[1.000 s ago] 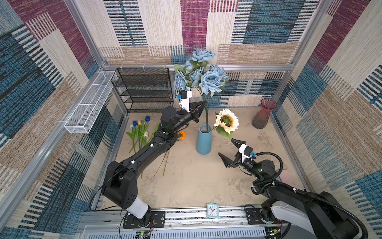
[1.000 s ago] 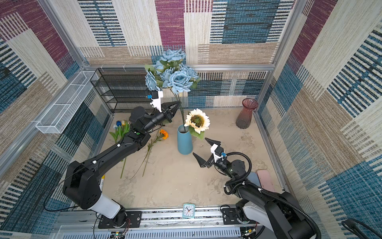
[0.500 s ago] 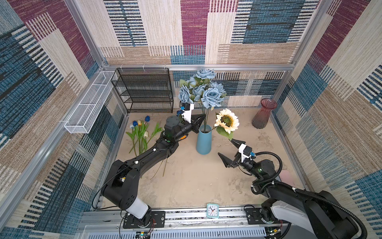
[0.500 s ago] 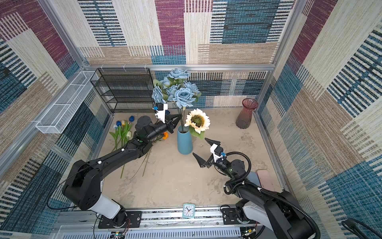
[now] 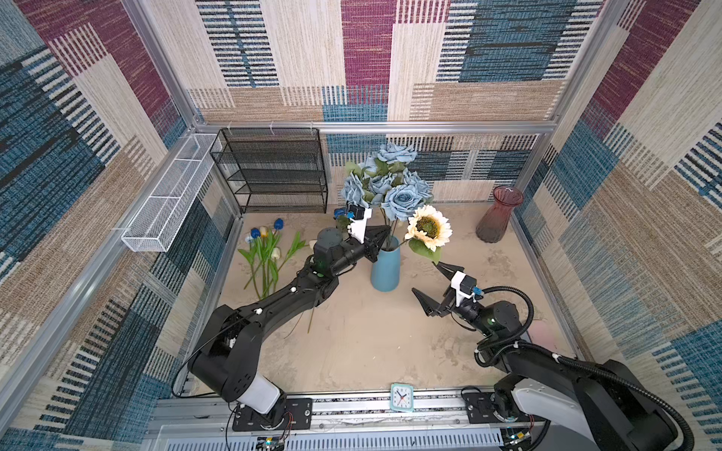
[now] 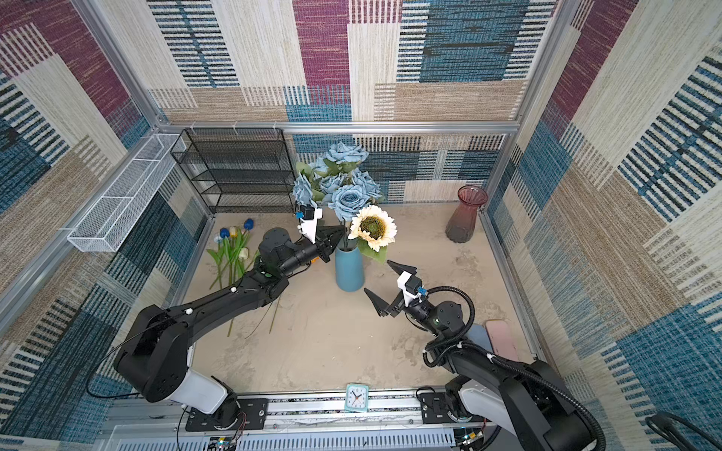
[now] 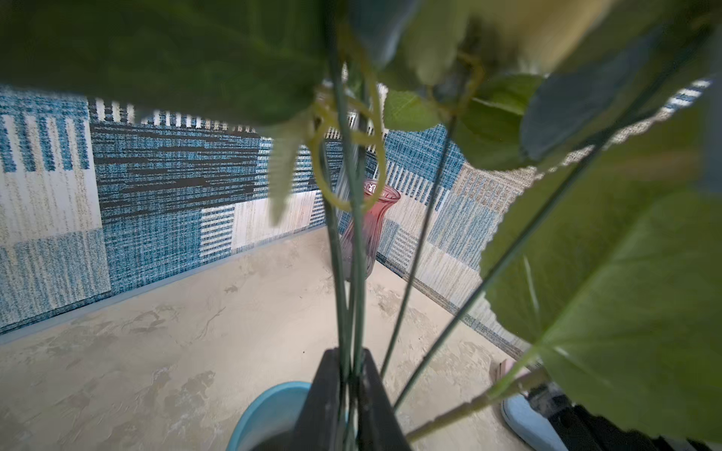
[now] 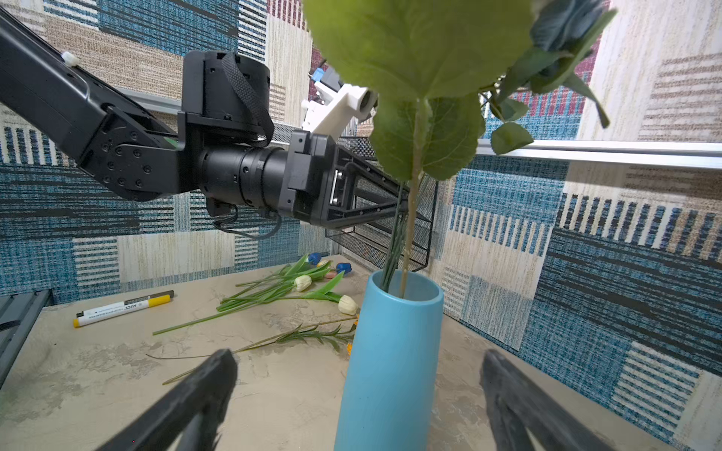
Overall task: Arrange the flowers into the vase
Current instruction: 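Lower the blue rose stems into the light-blue vase and open the left gripper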
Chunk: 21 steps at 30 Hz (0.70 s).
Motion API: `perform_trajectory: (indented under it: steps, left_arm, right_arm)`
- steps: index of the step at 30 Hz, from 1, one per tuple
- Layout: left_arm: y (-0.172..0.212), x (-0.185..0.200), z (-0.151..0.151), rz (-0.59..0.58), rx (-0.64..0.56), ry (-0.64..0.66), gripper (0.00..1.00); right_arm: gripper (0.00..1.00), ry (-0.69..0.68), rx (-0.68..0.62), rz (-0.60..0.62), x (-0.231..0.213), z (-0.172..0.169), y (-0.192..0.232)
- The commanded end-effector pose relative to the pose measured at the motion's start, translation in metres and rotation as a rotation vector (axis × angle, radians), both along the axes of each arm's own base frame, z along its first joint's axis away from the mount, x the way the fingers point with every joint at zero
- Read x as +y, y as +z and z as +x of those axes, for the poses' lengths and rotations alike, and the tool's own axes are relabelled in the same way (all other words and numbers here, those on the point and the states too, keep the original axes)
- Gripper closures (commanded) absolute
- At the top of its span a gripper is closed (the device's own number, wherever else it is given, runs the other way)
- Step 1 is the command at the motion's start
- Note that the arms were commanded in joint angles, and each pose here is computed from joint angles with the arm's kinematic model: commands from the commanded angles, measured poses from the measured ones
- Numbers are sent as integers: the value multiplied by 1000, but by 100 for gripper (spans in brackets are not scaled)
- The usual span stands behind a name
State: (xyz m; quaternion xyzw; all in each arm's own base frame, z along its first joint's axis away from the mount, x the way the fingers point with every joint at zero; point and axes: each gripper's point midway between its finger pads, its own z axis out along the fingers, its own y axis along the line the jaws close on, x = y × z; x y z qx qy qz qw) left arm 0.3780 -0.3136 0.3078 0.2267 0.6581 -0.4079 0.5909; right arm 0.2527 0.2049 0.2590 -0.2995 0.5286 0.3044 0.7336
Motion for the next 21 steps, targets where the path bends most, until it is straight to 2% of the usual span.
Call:
perform_trajectory:
  steps: [1,9,15,21]
  left_arm:
    - [1,1,-3,34,-33,3,81]
    - [-11,4,-4,111,-7,24,72]
    - [-16,12,-5,136,0,61,71]
    - [-9,30,-20,147,-25,98,67]
  right_arm:
    - [0,-3,-28,18,-2,-2,8]
    - [0,-1,-24,16,-1,-1,6]
    - [0,-6,-29,18,-2,-1,7]
    - [0,-5,-24,16,-1,-1,5]
